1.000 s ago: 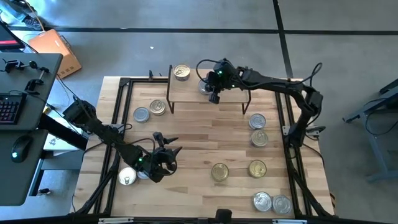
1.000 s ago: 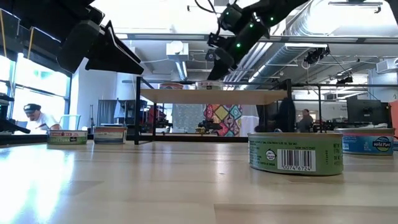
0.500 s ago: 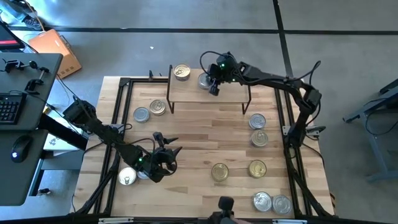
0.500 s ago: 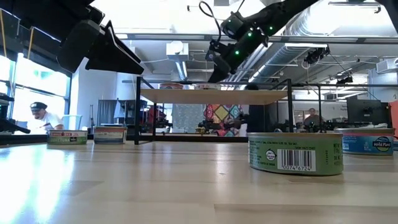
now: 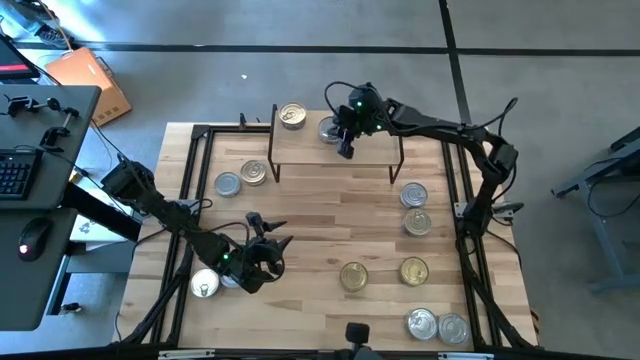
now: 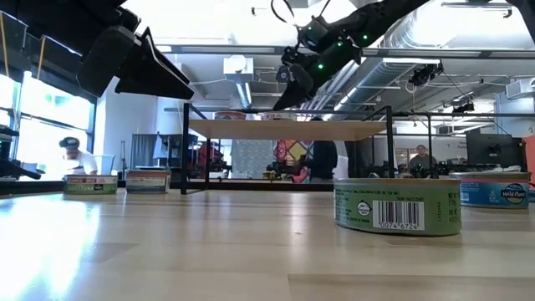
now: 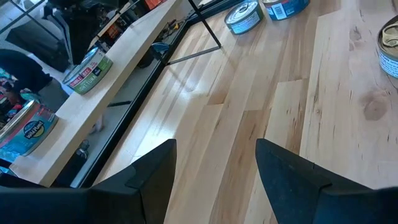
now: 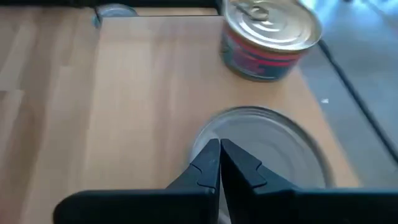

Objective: Stack canned seafood by type on shelf
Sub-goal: Put the green tuna can on the shelf

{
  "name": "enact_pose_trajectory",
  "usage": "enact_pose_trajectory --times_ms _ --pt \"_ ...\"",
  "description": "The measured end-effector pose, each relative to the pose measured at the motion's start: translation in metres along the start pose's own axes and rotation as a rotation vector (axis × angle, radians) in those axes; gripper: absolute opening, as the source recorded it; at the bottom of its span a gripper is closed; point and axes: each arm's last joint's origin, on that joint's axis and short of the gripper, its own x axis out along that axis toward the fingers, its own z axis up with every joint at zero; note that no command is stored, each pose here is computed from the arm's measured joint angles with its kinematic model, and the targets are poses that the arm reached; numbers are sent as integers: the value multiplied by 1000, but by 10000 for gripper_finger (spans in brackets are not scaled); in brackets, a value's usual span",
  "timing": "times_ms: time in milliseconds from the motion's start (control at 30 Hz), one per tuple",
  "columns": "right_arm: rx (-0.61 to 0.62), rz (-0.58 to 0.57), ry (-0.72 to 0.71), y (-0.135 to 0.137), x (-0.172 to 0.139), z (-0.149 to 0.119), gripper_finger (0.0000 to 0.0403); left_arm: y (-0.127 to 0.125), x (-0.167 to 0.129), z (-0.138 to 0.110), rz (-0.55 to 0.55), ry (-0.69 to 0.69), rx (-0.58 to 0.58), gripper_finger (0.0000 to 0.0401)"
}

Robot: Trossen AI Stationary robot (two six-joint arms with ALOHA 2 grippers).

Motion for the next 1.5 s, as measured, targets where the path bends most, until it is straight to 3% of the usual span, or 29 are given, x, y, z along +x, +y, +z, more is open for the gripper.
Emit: enact_pose_trajectory --times_ms 533,800,1133,1500 --pt "7 -97 -13 -21 -4 -6 4 0 0 0 -3 0 -1 213" --pt "-6 6 17 -8 -4 -7 4 0 0 0 -4 -1 -3 213" --pt "-24 -112 45 -16 -2 -9 4 0 0 1 -4 -2 -5 213" --pt "-40 -121 10 -15 -4 -2 4 0 0 1 -4 -2 -5 213"
